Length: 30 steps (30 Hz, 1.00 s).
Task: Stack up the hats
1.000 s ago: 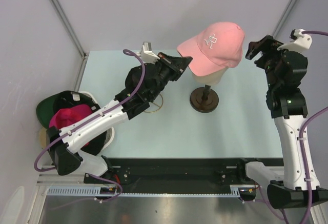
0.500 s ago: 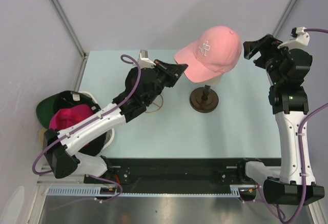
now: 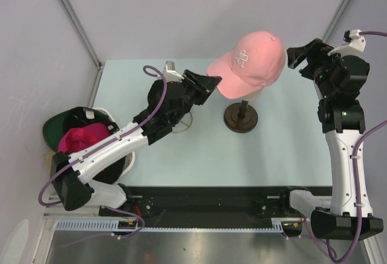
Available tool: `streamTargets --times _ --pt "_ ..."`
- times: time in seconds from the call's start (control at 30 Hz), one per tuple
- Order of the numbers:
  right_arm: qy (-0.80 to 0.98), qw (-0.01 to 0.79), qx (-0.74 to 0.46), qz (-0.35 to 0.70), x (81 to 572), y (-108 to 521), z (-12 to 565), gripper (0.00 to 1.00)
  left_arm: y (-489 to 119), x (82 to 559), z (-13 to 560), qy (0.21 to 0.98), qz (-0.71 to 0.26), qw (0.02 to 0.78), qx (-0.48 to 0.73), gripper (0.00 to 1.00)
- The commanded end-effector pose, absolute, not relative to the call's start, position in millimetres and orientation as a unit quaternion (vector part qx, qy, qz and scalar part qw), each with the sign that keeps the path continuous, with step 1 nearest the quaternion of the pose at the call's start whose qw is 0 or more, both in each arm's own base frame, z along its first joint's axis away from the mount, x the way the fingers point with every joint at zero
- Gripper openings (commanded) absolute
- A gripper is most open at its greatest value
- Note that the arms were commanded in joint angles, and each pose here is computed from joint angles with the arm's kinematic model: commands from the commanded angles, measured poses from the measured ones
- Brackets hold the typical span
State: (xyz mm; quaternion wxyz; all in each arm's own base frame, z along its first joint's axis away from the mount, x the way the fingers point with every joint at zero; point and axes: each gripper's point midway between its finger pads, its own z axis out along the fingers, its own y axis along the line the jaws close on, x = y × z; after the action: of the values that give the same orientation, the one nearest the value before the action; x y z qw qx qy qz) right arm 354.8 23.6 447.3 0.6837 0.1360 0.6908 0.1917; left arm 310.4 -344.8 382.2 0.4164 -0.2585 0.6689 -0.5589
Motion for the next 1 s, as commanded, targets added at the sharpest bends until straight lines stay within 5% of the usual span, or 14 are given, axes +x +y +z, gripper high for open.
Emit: streamTargets --times 0.0,0.07,0.2,0.6,0.8,0.97 --pt "0.664 0.715 0.117 0.185 346 24 481 0.88 -319 321 350 0.725 -0.452 0.462 -0.238 0.57" --pt "0.662 0.719 0.114 0.18 346 23 484 0.89 -309 322 355 0.725 -0.437 0.475 -0.243 0.83" --pt "0.657 0.726 0.11 0.167 345 20 492 0.89 -276 316 366 0.723 -0.391 0.513 -0.247 0.99" --pt "0.635 0.751 0.088 0.158 358 22 526 0.89 -102 270 402 0.691 -0.129 0.675 -0.223 1.0" --pt "0.644 0.738 0.057 0.194 386 53 528 0.89 -14 248 333 0.802 0.022 0.562 -0.202 1.0" --pt "0.639 0.736 0.045 0.219 403 71 536 0.89 42 219 311 0.82 0.136 0.492 -0.259 1.0"
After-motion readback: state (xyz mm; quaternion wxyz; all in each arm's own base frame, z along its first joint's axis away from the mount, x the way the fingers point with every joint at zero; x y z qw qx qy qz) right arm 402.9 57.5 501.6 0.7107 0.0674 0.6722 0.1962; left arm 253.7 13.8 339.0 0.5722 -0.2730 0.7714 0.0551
